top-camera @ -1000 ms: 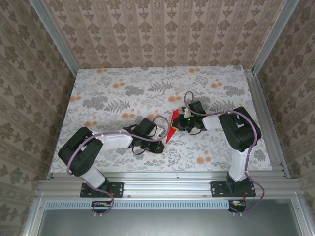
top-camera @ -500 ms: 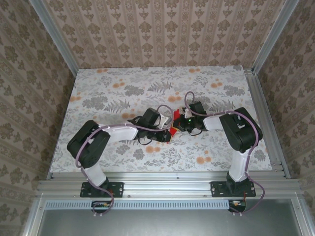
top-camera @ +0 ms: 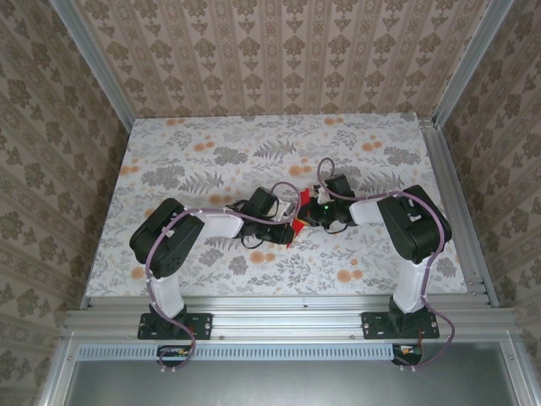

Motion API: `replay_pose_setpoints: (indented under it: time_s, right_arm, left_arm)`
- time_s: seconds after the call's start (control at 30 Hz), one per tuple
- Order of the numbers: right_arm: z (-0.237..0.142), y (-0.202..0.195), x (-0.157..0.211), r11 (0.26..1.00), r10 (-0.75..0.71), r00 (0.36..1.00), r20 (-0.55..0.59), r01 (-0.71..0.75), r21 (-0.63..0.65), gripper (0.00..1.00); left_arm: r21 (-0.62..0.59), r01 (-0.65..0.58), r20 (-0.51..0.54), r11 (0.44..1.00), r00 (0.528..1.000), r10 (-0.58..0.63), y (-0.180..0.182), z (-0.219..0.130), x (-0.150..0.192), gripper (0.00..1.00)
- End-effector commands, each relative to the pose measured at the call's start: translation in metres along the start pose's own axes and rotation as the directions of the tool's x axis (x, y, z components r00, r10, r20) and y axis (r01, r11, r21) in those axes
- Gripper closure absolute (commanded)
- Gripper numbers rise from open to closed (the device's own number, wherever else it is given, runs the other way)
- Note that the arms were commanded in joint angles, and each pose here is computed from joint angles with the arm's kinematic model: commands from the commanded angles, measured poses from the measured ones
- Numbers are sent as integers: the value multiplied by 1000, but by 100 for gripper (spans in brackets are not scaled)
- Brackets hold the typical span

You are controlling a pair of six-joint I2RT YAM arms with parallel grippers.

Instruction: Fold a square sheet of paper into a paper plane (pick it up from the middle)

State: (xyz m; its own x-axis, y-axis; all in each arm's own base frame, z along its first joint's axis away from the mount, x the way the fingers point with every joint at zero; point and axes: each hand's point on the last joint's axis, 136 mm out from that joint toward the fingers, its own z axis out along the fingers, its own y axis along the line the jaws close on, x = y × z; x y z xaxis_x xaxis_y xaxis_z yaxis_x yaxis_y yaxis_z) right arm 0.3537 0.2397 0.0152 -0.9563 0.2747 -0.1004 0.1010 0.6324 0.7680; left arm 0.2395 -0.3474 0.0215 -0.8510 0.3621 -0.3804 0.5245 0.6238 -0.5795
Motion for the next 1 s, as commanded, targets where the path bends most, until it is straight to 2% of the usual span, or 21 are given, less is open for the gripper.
replay_pose_setpoints:
  time_s: [0.0,0.23,0.53,0.73,0.97]
  right_arm:
    - [-3,-43,24,984,108,993,-40,-102,146,94]
    - [-15,-5,11,996,86,996,-7,-85,40,85]
    - [-19,38,12,991,110,994,18,-108,-80,86]
    - [-2,26,15,991,125,992,7,-124,-47,89]
    - [2,1,11,992,91,996,7,-91,85,89]
  left_arm:
    - [-89,-7,-55,996,998,2,24,5,22,89]
    - [-134,-11,-121,991,993,-6,41,6,51,93]
    - [-155,-33,-162,987,987,8,47,5,62,96]
    - [-155,-43,-164,987,986,17,46,3,62,96]
    - [-165,-51,-170,985,985,23,46,-3,63,96]
